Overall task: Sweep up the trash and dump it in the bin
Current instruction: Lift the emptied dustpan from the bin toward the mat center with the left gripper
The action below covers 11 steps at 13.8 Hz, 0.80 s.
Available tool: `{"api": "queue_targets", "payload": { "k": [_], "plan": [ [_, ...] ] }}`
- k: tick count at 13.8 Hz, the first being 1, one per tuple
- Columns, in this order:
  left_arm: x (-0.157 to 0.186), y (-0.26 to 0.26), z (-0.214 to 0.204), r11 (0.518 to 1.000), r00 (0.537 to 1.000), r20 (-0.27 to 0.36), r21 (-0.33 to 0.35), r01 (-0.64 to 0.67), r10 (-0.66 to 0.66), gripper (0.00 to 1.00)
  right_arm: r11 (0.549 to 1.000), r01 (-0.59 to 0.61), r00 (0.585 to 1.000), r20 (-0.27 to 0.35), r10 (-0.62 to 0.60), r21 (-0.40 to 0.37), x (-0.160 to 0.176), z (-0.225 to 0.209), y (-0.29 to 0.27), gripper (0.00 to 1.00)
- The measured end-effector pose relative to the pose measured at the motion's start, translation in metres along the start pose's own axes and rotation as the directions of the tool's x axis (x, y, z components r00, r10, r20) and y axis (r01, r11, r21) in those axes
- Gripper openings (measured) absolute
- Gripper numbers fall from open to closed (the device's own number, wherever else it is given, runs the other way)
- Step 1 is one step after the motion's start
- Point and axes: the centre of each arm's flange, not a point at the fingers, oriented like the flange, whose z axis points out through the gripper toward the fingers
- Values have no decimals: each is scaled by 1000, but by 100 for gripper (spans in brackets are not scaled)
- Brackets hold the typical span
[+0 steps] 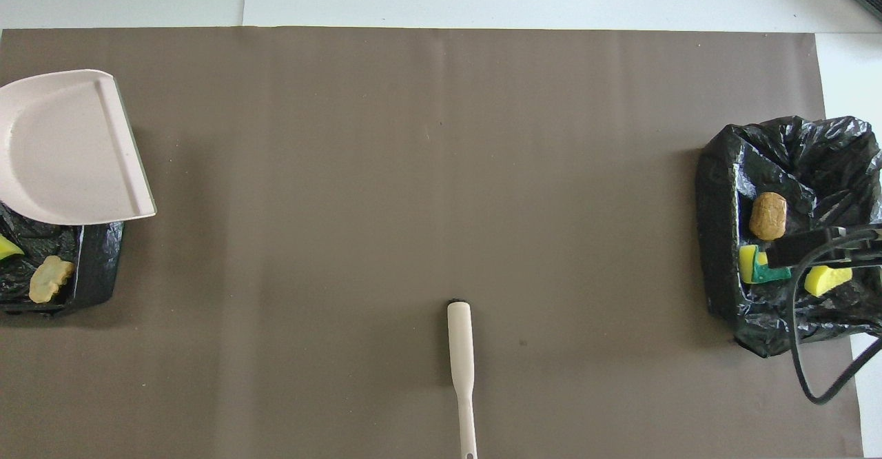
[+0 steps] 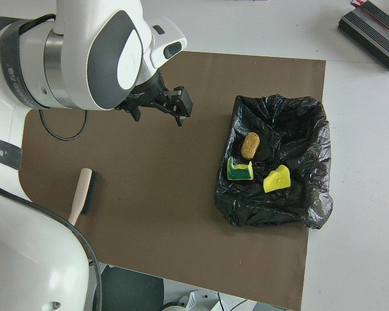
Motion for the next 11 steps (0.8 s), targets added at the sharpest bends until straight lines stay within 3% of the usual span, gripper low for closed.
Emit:
{"api": "queue_targets", "payload": {
  "k": [3,6,9,11],
  "plan": [
    [79,22,-21,991,988,-78,-42,128,-131,32,1000,0,1000,0,0,0,0,0,0,100],
    [138,44,-47,953,940,-169,-115,279,-295,32,1000,0,1000,0,0,0,0,0,0,100],
    [198,67,-61,860,843,-198,-230,456,-500,32,1000,0,1000,0,0,0,0,0,0,100],
    [253,87,-65,772,763,-175,-297,562,-622,32,1000,0,1000,0,0,0,0,0,0,100]
  ]
}}
